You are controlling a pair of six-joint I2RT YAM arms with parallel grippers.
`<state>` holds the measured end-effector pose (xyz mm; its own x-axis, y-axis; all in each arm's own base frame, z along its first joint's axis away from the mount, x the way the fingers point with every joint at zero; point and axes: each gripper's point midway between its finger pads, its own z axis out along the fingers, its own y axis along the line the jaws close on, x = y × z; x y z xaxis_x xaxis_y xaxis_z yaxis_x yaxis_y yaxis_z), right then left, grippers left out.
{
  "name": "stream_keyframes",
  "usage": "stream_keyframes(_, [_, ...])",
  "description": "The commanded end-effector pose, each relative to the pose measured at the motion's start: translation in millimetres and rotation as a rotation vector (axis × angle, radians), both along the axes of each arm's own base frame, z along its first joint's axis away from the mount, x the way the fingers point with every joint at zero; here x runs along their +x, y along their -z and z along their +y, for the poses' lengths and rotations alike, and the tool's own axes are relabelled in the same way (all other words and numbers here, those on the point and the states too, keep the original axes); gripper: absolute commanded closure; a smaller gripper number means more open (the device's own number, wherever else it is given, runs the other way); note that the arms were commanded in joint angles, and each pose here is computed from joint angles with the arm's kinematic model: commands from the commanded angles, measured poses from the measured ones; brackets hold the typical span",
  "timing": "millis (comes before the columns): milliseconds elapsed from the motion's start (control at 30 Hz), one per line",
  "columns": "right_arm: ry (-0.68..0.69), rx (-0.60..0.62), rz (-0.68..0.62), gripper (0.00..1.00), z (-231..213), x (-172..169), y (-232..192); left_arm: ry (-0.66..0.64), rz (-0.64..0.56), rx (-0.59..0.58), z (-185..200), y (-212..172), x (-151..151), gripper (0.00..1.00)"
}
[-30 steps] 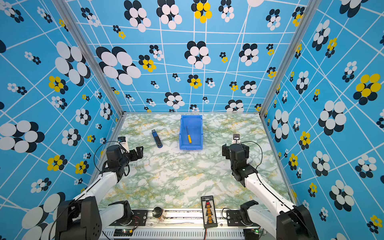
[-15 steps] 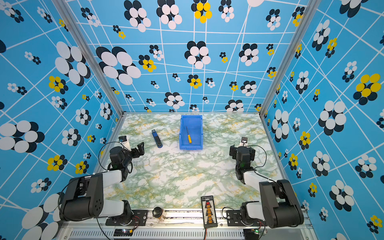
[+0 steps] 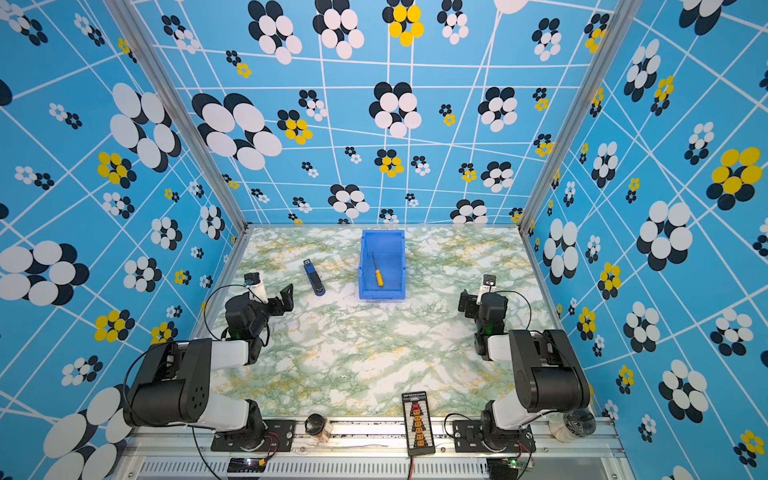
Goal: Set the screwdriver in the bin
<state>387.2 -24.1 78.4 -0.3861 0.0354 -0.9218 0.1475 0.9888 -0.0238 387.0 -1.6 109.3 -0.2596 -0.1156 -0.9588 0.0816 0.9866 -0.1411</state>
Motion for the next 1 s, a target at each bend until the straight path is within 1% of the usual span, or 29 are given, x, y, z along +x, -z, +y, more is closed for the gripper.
stream_keyframes(0, [-0.042, 0.030, -0.051, 0.01, 6.8, 9.4, -14.6, 0.000, -0.011, 0.045, -1.3, 5.6, -1.8, 0.01])
stream_keyframes(33, [-0.042, 0.031, -0.051, 0.01, 6.7, 9.3, -14.5, -0.015, 0.022, 0.049, 0.5, 9.5, -0.4, 0.01])
stream_keyframes(100, [-0.043, 0.031, -0.053, 0.01, 6.5, 9.4, -15.0, -0.023, 0.011, 0.049, 1.9, 9.0, 2.8, 0.01])
stream_keyframes(167, [-0.041, 0.030, -0.052, 0.01, 6.1, 9.4, -14.7, -0.021, 0.030, 0.052, 1.0, 10.8, 3.8, 0.01])
stream_keyframes(967, [-0.045, 0.025, -0.045, 0.01, 6.4, 9.8, -14.2, -0.011, 0.028, 0.060, -1.5, 10.2, 4.5, 0.01])
